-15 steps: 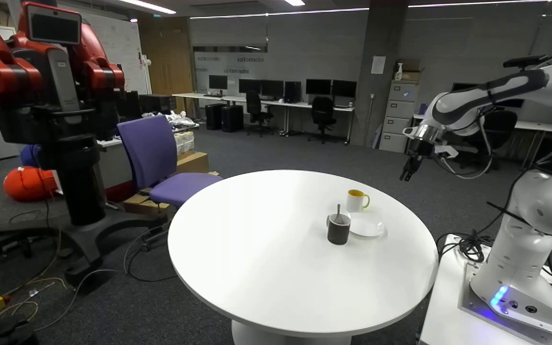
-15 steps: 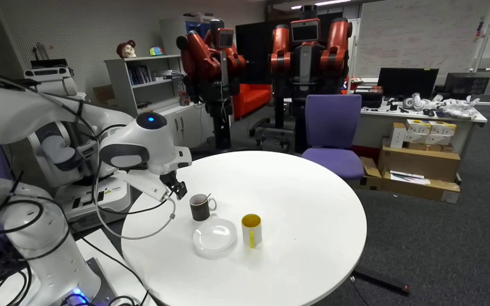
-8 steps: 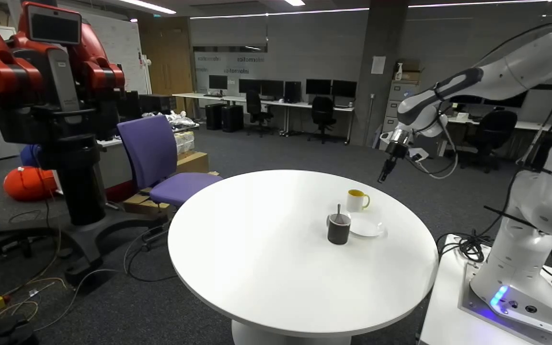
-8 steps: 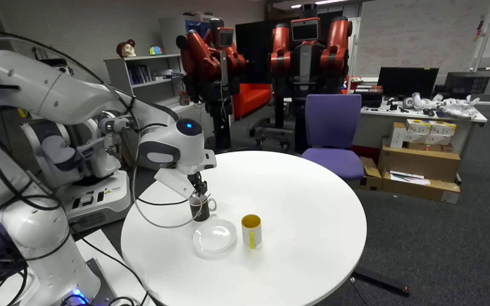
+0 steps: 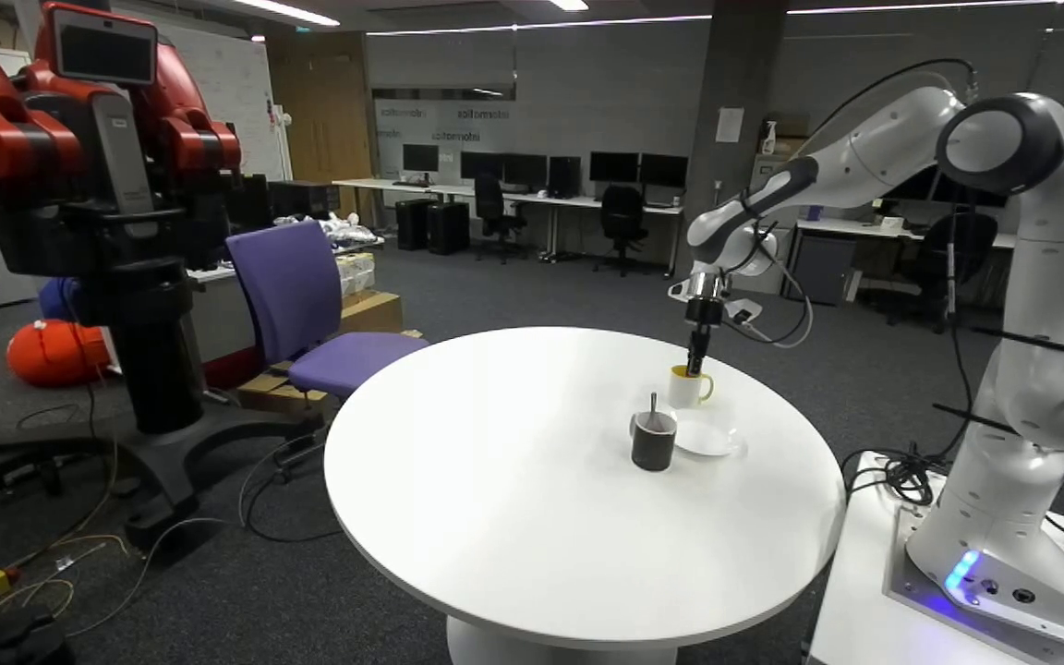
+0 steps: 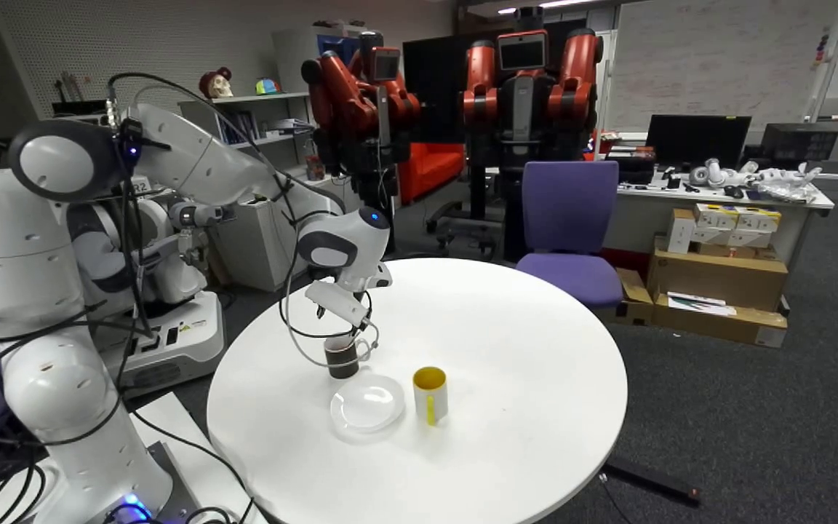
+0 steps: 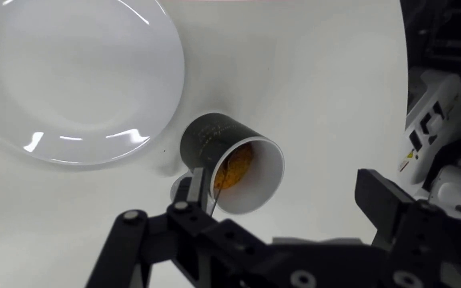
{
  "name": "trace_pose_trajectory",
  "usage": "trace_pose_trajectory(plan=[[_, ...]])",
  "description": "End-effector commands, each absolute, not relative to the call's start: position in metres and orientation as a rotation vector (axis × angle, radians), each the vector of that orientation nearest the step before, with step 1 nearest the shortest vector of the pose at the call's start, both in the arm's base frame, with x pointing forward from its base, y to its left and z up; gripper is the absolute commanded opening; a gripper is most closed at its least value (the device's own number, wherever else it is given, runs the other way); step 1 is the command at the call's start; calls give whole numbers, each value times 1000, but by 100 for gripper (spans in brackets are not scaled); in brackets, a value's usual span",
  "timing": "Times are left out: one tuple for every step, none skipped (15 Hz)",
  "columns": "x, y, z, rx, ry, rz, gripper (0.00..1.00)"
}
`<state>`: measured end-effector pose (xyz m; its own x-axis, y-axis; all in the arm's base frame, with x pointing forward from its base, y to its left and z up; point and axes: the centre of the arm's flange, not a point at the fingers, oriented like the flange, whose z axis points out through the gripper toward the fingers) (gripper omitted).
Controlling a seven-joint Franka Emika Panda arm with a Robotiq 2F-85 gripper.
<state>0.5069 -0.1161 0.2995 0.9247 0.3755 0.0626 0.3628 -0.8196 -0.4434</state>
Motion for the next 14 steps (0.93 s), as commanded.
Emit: trace_pose_trajectory(plan=[[543, -111, 296, -2611, -652, 146, 100], [549, -109, 295, -2628, -674, 161, 100], [554, -108, 295, -2659, -693, 175, 100], [559, -108, 297, -2717, -697, 197, 100], [563, -108, 298, -2756, -705, 214, 100], [567, -106, 299, -2812, -675, 232, 100], [571, -104, 301, -2852, -648, 244, 100], [574, -101, 302, -2894, -600, 250, 100], [578, -98, 303, -2930, -545, 250, 100], [581, -96, 303, -2961, -488, 236, 100], [583, -94, 303, -2990, -415, 218, 100], [584, -92, 302, -3009, -335, 199, 100], [582, -89, 299, -3037, -239, 175, 100], [580, -88, 298, -3050, -154, 169, 100]])
